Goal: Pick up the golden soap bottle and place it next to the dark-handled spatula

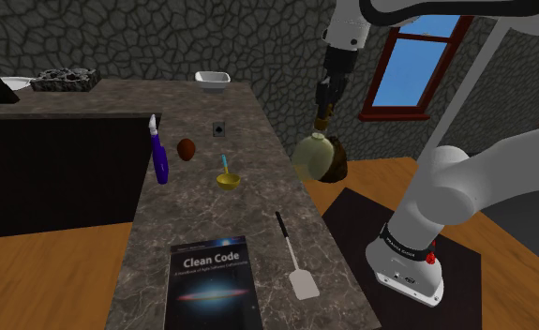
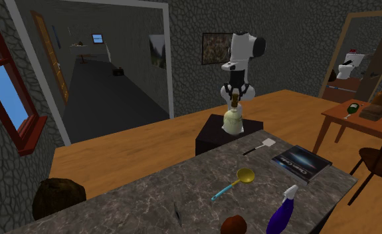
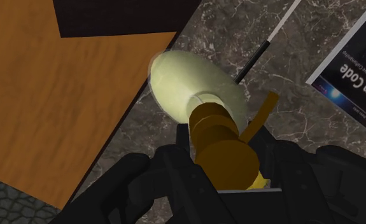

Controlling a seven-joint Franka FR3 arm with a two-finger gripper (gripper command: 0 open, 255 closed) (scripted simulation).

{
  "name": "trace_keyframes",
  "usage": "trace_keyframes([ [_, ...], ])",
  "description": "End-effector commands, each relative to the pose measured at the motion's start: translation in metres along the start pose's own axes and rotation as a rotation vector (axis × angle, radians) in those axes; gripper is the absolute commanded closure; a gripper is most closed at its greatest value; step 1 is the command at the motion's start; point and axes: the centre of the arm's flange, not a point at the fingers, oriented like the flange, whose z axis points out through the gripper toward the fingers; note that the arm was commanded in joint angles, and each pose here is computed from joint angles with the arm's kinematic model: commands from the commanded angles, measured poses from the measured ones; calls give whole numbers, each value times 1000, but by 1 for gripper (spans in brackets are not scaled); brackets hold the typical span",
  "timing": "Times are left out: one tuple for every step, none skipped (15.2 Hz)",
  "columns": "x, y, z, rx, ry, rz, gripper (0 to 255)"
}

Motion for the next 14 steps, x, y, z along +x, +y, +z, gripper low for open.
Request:
trace_keyframes([
  [0,0,10,0,1,0,255],
  [0,0,16,0,1,0,255],
  [-1,0,21,0,1,0,255],
  [-1,0,26,0,1,0,255],
  [-1,1,32,0,1,0,255],
  [-1,1,37,0,1,0,255],
  [-1,1,42,0,1,0,255],
  [-1,1,47,0,1,0,255],
  [-1,1,53,0,1,0,255],
  [-1,2,58,0,1,0,255],
  [-1,2,63,0,1,0,255],
  [-1,2,68,0,1,0,255],
  [-1,2,74,0,1,0,255],
  [-1,3,79,0,1,0,255],
])
